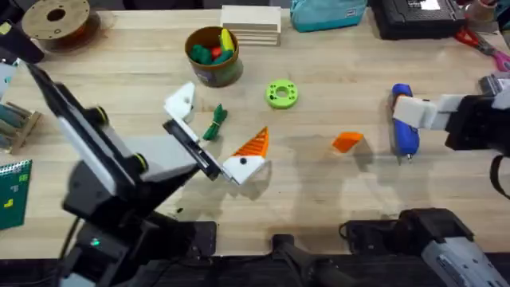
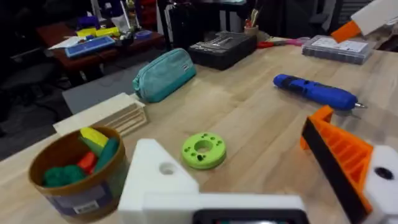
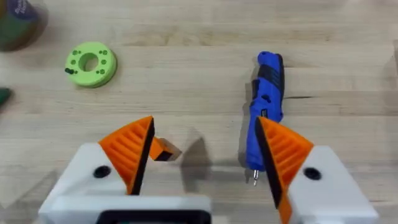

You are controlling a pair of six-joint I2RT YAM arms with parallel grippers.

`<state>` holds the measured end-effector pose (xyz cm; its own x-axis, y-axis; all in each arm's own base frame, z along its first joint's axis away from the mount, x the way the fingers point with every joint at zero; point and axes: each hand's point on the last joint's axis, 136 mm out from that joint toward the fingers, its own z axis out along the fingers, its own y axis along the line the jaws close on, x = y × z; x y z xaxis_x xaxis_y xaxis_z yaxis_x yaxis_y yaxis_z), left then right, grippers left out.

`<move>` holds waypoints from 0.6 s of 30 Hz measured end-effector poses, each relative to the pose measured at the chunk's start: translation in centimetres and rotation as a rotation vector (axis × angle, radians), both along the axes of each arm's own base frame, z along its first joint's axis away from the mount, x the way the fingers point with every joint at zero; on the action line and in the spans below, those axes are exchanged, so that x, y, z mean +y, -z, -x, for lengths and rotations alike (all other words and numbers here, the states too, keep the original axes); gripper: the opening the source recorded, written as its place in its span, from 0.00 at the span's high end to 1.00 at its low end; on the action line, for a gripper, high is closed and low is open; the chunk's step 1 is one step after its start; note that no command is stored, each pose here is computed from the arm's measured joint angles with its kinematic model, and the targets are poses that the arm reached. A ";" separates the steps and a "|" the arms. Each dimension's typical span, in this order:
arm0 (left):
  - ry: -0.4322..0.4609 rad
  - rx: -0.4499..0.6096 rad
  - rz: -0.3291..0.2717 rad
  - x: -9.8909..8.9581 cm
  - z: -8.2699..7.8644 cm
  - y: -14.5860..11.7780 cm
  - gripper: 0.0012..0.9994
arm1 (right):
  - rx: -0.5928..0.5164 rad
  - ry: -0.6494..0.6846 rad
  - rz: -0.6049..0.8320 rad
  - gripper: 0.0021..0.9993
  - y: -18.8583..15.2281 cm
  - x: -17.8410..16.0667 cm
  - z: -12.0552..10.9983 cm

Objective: Pick up the gripper from the table and insert it into the empty holder that is missing its gripper. Then pick up a screw, insert it into the mounting hole, and use the screwdriver to tighten it. Finally, clean up the table by picking up the vegetable and placing it into the bucket.

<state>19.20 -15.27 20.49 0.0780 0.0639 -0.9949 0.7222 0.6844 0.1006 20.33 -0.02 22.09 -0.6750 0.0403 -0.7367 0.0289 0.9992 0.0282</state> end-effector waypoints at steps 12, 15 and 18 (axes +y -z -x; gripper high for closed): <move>0.002 0.059 0.033 0.0 0.4 3.2 0.01 | 0.000 0.000 0.000 0.06 0.0 0.0 0.0; 0.010 0.102 0.020 -0.1 0.6 4.2 0.01 | 0.000 0.000 0.000 0.05 0.0 0.0 0.0; 0.012 0.102 0.022 -0.1 0.6 4.2 0.01 | 0.000 0.000 0.000 0.05 0.0 0.0 0.0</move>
<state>18.59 -15.37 16.33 -0.0235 0.0415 -0.9989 0.7360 0.6769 0.0108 20.32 -0.03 22.09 -0.6752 0.0410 -0.7365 0.0294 0.9992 0.0287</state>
